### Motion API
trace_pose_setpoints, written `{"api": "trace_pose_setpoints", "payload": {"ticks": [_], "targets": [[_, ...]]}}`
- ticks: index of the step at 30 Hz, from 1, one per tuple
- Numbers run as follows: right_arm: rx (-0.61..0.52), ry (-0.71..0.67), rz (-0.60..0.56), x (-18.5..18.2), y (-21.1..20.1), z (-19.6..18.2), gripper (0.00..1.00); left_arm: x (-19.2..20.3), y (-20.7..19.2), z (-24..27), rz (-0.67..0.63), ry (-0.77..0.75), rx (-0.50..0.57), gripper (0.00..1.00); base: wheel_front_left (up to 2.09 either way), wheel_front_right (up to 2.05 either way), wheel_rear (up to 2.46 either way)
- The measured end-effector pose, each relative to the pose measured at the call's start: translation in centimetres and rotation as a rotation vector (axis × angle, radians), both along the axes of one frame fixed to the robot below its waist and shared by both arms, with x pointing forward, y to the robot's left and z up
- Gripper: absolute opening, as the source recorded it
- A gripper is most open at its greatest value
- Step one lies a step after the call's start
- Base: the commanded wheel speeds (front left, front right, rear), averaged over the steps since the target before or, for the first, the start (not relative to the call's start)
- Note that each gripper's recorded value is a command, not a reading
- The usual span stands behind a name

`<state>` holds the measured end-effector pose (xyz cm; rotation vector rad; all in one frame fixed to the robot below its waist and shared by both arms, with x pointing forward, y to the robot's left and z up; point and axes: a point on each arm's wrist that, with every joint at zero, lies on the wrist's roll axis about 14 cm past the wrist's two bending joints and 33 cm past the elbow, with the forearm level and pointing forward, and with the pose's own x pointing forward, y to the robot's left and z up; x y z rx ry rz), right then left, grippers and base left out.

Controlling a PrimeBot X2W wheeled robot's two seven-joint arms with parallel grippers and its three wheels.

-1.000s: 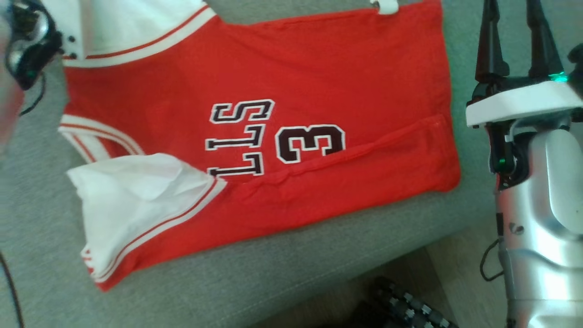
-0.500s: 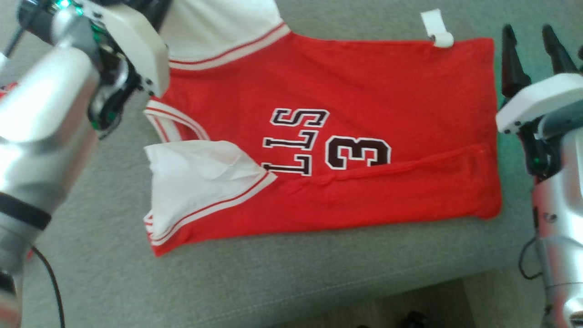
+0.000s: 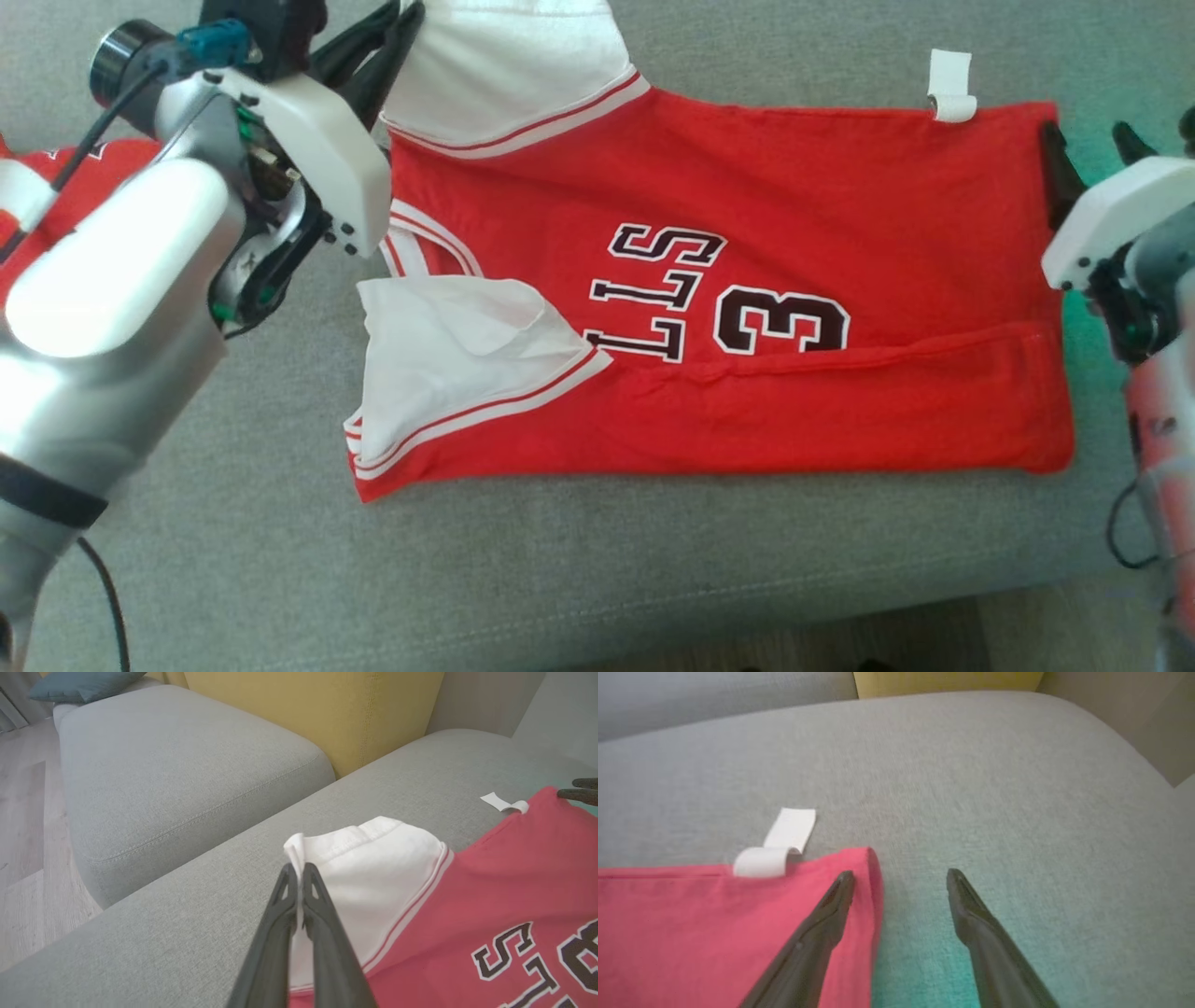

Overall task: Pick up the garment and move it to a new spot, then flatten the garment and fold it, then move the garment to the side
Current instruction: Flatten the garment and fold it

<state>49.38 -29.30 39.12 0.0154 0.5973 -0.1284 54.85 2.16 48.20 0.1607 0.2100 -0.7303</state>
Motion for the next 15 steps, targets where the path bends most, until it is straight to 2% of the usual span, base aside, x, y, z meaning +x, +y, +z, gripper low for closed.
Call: {"api": "trace_pose_setpoints", "payload": {"ticks": [3, 10, 15], "targets": [[-0.056, 0.047, 0.018, -0.1, -0.8, -0.8, 1.00, -0.2, 0.0, -0.7, -0.005, 0.019, 0.006, 0.00, 0.00, 0.00, 0.00], [-0.049, 0.047, 0.042, 1.6, 0.1, -1.1, 1.00, 0.0, 0.5, -2.0, 0.010, 0.045, 0.018, 0.00, 0.00, 0.00, 0.00], [-0.052, 0.095, 0.065, 1.3, 0.7, -2.5, 1.00, -0.1, 0.6, -2.6, 0.009, 0.057, 0.025, 0.00, 0.00, 0.00, 0.00]]}}
